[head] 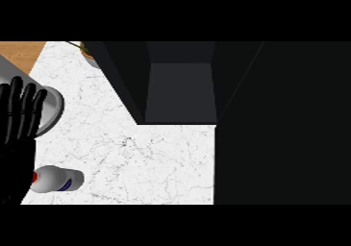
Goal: Pick up the bottled water, place it into the cabinet and close the cabinet
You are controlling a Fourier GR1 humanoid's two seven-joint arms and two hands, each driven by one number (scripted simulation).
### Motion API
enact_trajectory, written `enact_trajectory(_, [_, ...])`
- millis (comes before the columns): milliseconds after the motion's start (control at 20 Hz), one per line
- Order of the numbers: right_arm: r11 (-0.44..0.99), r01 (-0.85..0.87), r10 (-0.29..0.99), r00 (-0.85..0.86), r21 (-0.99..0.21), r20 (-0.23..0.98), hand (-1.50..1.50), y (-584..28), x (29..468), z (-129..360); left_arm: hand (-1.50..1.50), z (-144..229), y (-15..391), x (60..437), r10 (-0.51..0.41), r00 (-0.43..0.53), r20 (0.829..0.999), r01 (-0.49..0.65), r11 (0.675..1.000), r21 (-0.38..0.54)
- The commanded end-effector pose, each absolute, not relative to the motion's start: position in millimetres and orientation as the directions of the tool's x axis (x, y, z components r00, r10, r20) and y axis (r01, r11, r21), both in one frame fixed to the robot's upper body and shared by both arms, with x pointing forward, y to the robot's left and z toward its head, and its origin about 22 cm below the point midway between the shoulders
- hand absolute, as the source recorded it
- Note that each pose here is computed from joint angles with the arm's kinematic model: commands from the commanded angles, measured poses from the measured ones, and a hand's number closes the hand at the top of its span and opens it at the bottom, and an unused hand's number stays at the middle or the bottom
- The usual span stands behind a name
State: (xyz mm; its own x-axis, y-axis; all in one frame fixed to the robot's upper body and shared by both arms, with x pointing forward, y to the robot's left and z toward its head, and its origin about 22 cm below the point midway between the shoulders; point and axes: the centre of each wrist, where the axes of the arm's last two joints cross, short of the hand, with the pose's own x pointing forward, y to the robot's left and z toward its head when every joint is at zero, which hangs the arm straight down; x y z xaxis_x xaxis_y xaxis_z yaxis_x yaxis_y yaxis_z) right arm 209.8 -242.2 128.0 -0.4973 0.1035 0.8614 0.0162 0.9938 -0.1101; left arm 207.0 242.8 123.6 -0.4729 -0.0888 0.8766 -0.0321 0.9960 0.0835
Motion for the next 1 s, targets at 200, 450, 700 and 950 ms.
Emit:
enact_trajectory(200, [0.993, 0.049, 0.117, -0.446, -0.107, 0.887, -1.50, -240.6, 169.6, 110.5, -1.50, 141.2, 263.4, 144.5, -0.008, -0.505, 0.863, 0.166, 0.980, 0.107])
enact_trajectory(450, [0.980, -0.190, -0.119, -0.314, 0.061, 0.942, -1.50, -232.7, 151.5, 118.9, -1.50, 136.2, 244.5, 119.1, 0.199, -0.220, 0.955, 0.304, 0.944, -0.127])
enact_trajectory(700, [0.979, -0.196, -0.119, -0.302, 0.060, 0.946, -1.50, -240.2, 121.1, 151.2, -1.50, 148.3, 262.1, 83.0, 0.201, -0.219, 0.955, 0.330, 0.936, -0.121])
enact_trajectory(950, [0.981, -0.186, -0.121, -0.324, 0.062, 0.938, -1.50, -245.7, 103.7, 162.9, -1.50, 163.4, 246.7, 65.2, 0.204, -0.194, 0.960, 0.315, 0.939, -0.136])
